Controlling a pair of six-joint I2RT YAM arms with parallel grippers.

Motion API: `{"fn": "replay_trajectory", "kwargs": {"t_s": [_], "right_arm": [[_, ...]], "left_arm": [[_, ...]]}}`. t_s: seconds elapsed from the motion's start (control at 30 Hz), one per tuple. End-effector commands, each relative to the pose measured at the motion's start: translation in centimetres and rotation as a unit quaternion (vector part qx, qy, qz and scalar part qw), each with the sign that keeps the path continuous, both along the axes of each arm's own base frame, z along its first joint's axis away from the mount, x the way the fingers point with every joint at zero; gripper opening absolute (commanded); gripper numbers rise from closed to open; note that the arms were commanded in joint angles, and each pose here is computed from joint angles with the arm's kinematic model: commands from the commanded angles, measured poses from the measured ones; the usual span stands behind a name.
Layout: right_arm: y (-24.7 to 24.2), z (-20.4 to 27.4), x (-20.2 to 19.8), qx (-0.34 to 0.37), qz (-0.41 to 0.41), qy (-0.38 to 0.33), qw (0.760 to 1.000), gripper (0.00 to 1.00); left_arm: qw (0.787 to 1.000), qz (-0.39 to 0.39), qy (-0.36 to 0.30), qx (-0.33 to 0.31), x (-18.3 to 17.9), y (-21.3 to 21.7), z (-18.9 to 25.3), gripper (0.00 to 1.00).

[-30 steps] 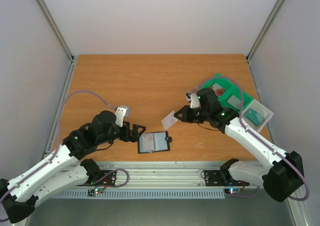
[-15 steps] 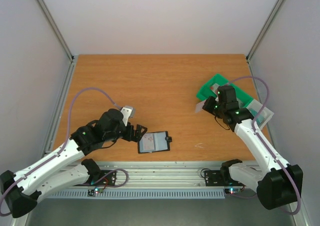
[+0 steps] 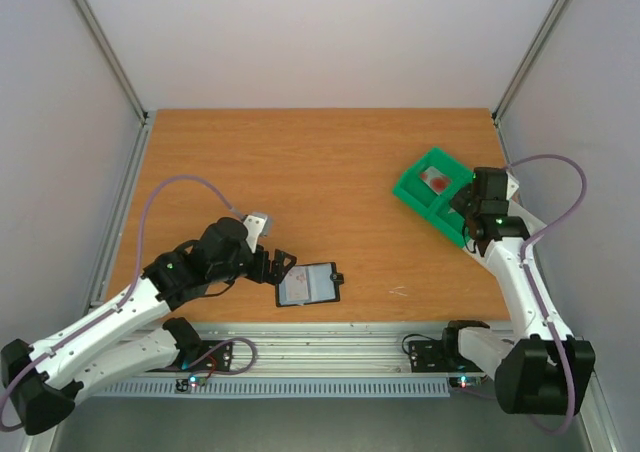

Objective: Take the credit cards out of the card holder

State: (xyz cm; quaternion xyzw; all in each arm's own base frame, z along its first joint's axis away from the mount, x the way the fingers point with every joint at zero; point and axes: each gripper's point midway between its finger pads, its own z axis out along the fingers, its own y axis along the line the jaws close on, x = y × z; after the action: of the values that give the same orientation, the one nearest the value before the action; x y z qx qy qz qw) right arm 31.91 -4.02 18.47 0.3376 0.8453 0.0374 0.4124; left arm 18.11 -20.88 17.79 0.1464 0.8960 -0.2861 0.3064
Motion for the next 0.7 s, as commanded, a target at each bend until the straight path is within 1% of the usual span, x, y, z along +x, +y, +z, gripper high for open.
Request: {"fn": "replay_trajectory", "kwargs": {"t_s": [0.0, 0.23, 0.43, 0.6, 0.67], "right_arm": [[-2.9, 1.0, 1.8, -0.005, -0.033, -0.026, 0.999, 0.01], [-4.7, -1.0, 4.4, 0.023, -0.049, -0.045, 0.998, 0.01], [-5.6, -2.6, 6.2, 0.048, -0.041, -0.072, 0.995, 0.01], [-6.7, -4.1, 7.0, 0.05, -0.046, -0.06, 0.996, 0.01], [-6.7, -4.5, 7.4, 0.065, -0.037, -0.062, 0.995, 0.01]], "left_arm": [[1.0, -0.003, -0.01, -0.016, 0.3, -0.7, 0.2, 0.99], [1.0, -0.005, -0.011, -0.023, 0.4, -0.9, 0.6, 0.99], [1.0, -0.003, -0.012, -0.015, 0.5, -0.8, 0.1, 0.99], [1.0, -0.006, -0.016, -0.013, 0.7, -0.9, 0.4, 0.99], [1.0, -0.007, -0.016, -0.011, 0.8, -1.0, 0.4, 0.99]]}}
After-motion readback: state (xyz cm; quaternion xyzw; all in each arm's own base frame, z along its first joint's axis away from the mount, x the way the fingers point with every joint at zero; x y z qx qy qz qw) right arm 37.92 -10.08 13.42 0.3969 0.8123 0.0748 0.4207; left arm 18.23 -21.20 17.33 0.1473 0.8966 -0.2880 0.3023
